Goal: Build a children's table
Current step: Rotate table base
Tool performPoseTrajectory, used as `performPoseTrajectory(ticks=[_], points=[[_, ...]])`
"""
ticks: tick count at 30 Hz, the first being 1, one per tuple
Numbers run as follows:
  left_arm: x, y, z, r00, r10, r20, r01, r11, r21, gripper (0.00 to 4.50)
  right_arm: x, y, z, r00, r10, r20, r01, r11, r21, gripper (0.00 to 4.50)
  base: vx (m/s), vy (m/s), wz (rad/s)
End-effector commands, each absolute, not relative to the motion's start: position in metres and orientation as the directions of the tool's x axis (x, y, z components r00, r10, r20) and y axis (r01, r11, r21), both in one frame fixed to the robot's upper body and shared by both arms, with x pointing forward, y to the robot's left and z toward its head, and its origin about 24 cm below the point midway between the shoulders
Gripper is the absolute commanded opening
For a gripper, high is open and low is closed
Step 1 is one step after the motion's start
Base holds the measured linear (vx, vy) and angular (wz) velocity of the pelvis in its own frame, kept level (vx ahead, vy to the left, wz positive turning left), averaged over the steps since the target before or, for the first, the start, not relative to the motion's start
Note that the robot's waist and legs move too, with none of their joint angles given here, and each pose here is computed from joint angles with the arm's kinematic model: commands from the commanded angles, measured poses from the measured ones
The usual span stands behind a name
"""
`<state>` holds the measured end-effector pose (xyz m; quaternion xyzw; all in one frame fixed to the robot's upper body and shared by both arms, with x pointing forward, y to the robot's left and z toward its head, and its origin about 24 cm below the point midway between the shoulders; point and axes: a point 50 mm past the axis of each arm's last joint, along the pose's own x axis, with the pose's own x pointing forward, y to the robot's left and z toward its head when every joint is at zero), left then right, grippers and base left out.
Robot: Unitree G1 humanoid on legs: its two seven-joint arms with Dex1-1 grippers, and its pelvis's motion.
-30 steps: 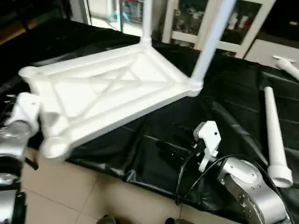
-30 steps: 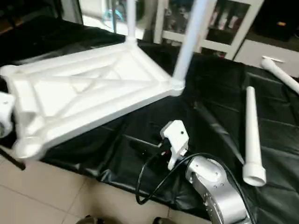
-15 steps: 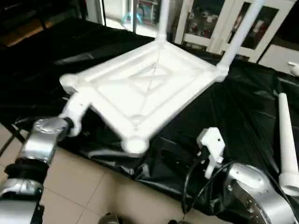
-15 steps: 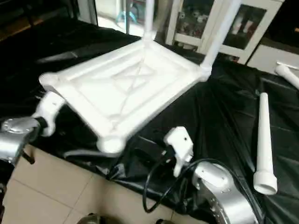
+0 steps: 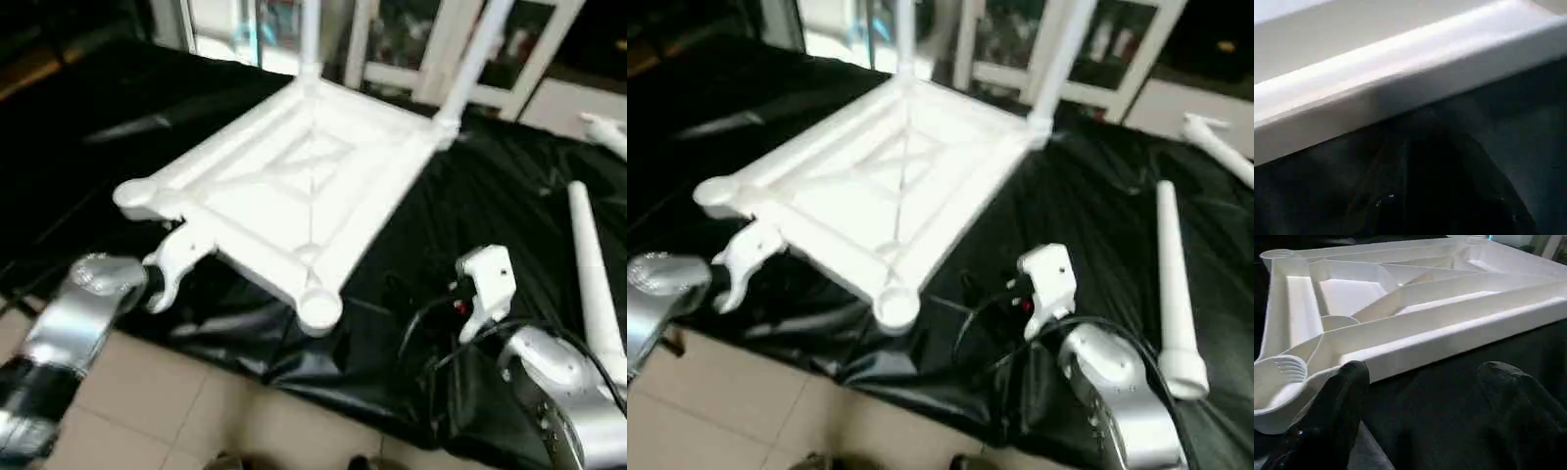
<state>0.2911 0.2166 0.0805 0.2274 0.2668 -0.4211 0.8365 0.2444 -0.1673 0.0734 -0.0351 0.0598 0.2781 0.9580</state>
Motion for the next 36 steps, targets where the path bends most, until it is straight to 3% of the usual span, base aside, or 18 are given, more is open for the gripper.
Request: performPoseTrajectory(ticks=[1, 7, 18, 27, 30, 33, 36], points=[[0.283, 0.202, 0.091, 0.428, -0.678, -0.598, 0.886, 0.446, 0.128, 1.39, 0.245, -0.17, 0.078, 0.847, 0.52, -0.115, -0.527, 0.849, -0.042, 3.89, 0.0, 0.0, 0.0], [0.286, 0.191, 0.087, 0.416, -0.697, -0.584, 0.896, 0.426, 0.129, 1.39, 0.246, -0.168, 0.077, 0.844, 0.523, -0.116, -0.53, 0.847, -0.038, 3.89, 0.0, 0.0, 0.0], [0.317, 0.145, 0.078, 0.498, -0.739, -0.454, 0.864, 0.469, 0.185, 1.39, 0.245, -0.167, 0.077, 0.84, 0.531, -0.114, -0.538, 0.842, -0.038, 3.89, 0.0, 0.0, 0.0], [0.311, 0.124, 0.077, 0.407, -0.809, -0.423, 0.913, 0.377, 0.157, 1.39, 0.245, -0.168, 0.082, 0.856, 0.512, -0.079, -0.515, 0.857, -0.029, 3.89, 0.0, 0.0, 0.0], [0.3, 0.121, 0.091, 0.363, -0.864, -0.35, 0.931, 0.346, 0.113, 1.39, 0.249, -0.174, 0.09, 0.886, 0.463, -0.036, -0.464, 0.886, -0.02, 3.89, 0.0, 0.0, 0.0], [0.282, 0.123, 0.119, 0.3, -0.937, -0.18, 0.953, 0.304, 0.007, 1.39, 0.26, -0.182, 0.102, 0.938, 0.346, -0.003, -0.346, 0.938, -0.019, 3.89, 0.0, 0.0, 0.0], [0.289, 0.123, 0.136, 0.424, -0.906, -0.012, 0.905, 0.424, -0.016, 1.39, 0.267, -0.188, 0.106, 0.972, 0.236, -0.011, -0.236, 0.971, -0.028, 3.89, 0.0, 0.0, 0.0]])
